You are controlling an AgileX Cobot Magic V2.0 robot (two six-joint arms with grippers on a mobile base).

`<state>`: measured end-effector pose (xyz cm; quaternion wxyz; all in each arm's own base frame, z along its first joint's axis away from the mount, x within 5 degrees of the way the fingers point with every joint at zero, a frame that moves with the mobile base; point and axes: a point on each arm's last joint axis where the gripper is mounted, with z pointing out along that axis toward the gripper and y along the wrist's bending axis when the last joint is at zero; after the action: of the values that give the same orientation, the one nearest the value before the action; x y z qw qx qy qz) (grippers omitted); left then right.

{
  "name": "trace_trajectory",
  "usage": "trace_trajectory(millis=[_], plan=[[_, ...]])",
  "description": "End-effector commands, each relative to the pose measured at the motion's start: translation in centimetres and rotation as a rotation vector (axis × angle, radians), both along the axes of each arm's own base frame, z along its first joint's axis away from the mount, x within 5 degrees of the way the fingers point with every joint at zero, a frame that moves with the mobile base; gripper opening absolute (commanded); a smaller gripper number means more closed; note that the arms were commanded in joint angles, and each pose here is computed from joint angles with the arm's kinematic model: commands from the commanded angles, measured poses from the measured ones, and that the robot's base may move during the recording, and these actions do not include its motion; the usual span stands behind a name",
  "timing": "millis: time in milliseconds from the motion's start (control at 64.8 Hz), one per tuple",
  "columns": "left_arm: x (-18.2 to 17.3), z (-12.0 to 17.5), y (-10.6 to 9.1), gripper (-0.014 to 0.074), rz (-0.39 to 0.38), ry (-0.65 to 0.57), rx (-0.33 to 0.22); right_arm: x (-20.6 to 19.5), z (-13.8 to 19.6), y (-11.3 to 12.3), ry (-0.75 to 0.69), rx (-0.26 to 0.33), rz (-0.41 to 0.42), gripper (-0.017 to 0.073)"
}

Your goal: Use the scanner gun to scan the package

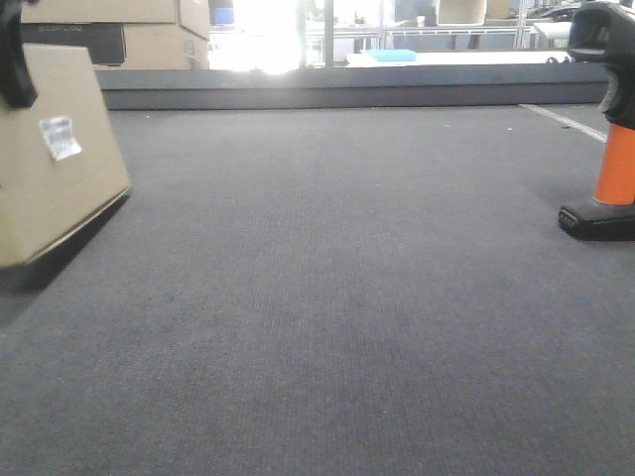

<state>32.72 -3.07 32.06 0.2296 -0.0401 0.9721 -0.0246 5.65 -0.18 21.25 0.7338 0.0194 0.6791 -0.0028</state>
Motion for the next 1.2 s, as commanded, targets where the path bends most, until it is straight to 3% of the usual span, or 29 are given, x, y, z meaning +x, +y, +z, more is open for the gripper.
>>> trace_trajectory(millis=[0,231,355,555,741,941,1188], plan=[[0.0,1.5,-0.5,-0.0016,0.005,-0.023,-0.044,0.0,0.2,0.0,-0.025,-0.004,-0.006,-0.0154],[-0.4,1.9,-1.6,-0.0016,0.009,0.021,-0.19,-0.4,1.8,-0.1,-0.203,-0.003,-0.017,-0.0154],[-0.4,2.0,-2.1,-0.0016,0.012,0.022,-0.245,-0.7,3.3,-0.1,-0.166,-0.002,-0.009,-0.0154],[-0.1,1.7,-2.1,-0.0016,0.019,-0.013,-0.25,-0.9,7.4,0.1,-0.076,-0.007,0.002,-0.0154],[0.3,1.2,-2.5,-0.0016,0.014,-0.066,-0.254,1.4,7.0,0.0,0.064,0.005,0.004,-0.0154],[0.4,1.3,-5.6,-0.0016,-0.04,-0.14,-0.331,2.6,6.8,-0.1,0.094,0.006,0.001,-0.0154],[-0.5,1.5,-9.2,-0.0016,-0.134,-0.151,-0.351,2.6,6.8,-0.1,0.091,0.006,0.0,-0.0154]])
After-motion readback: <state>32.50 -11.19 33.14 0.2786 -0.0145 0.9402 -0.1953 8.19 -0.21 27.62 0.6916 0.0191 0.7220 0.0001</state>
